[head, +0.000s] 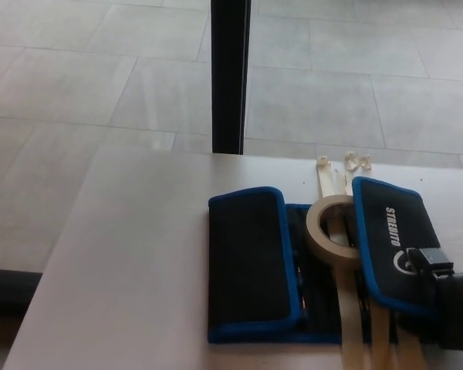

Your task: The robot uses its right hand to open a black folded toolkit cover kept in the middle of the desk

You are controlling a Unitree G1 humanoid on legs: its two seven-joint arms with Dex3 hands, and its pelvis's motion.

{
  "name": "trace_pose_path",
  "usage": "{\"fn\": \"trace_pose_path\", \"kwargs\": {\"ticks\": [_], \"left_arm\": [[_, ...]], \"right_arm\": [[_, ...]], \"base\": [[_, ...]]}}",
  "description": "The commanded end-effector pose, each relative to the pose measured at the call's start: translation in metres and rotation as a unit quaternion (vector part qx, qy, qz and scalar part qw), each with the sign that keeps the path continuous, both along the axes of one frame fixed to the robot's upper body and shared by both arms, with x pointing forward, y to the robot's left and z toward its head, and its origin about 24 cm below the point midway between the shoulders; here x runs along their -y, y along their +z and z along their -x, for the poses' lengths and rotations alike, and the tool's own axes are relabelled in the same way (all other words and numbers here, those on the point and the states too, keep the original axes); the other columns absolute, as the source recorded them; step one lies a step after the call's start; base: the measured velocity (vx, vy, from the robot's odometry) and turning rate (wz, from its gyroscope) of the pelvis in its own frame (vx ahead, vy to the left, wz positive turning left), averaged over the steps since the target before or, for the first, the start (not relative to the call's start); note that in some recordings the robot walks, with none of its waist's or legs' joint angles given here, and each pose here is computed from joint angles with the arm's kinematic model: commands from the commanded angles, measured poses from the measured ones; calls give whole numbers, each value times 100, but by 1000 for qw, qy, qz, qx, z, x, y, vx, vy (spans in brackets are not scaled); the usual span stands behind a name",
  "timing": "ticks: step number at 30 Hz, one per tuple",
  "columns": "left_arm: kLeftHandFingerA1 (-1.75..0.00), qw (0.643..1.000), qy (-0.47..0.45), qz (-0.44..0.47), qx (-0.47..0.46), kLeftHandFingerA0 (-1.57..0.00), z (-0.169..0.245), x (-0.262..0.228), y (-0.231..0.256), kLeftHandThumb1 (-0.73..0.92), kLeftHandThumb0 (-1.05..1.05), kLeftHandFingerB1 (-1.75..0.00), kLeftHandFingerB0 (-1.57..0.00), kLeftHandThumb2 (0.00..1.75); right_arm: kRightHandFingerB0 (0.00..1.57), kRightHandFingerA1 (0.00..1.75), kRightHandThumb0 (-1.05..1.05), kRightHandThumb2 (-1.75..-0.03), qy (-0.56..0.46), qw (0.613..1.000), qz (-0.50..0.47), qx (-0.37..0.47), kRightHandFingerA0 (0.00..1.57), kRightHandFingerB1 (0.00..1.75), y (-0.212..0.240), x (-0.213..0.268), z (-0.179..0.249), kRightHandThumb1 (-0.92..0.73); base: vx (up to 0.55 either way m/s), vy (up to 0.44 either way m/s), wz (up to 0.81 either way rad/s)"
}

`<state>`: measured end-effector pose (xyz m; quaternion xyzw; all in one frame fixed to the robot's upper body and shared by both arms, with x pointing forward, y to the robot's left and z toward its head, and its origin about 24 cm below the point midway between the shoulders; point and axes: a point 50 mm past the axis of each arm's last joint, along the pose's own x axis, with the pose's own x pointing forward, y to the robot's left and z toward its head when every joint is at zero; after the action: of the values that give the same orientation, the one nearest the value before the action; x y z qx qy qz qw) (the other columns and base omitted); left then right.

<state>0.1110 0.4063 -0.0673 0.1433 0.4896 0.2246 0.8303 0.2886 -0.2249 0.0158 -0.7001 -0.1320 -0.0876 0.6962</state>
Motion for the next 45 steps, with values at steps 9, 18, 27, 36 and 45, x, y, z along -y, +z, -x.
{"fn": "trace_pose_path", "kwargs": {"ticks": [9, 18, 27, 36, 45], "left_arm": [[-119, 1000, 1, -8, 6, -69, 0, -9, 8, 17, -105, -116, -59, 122], [-118, 1000, -2, -10, 7, -65, -2, -10, 10, 19, -105, -116, -57, 125], [-116, 1000, 7, -12, 6, -60, 1, -11, 10, 22, -105, -116, -57, 117], [-116, 1000, 1, -18, 6, -62, 1, -11, 10, 19, -105, -115, -59, 124], [-116, 1000, 8, -11, 7, -58, 2, -11, 9, 16, -105, -115, -56, 122]], "right_arm": [[85, 167, -28, -82, -150, 911, -352, 154, 93, 122, 30, 16, -7, -61], [90, 137, -12, -94, -300, 618, -669, 284, 86, 93, 50, 69, -4, -55], [51, 119, -31, -80, -438, 335, -741, 382, 21, 117, 47, 156, 35, -73], [78, 148, -25, -99, -486, 289, -721, 401, 60, 110, 42, 206, 81, -52], [18, 121, -41, -84, -526, 284, -688, 411, 10, 113, 41, 223, 113, -68]], "base": [[0, 0, 0], [0, 0, 0], [0, 0, 0], [0, 0, 0], [0, 0, 0]]}}
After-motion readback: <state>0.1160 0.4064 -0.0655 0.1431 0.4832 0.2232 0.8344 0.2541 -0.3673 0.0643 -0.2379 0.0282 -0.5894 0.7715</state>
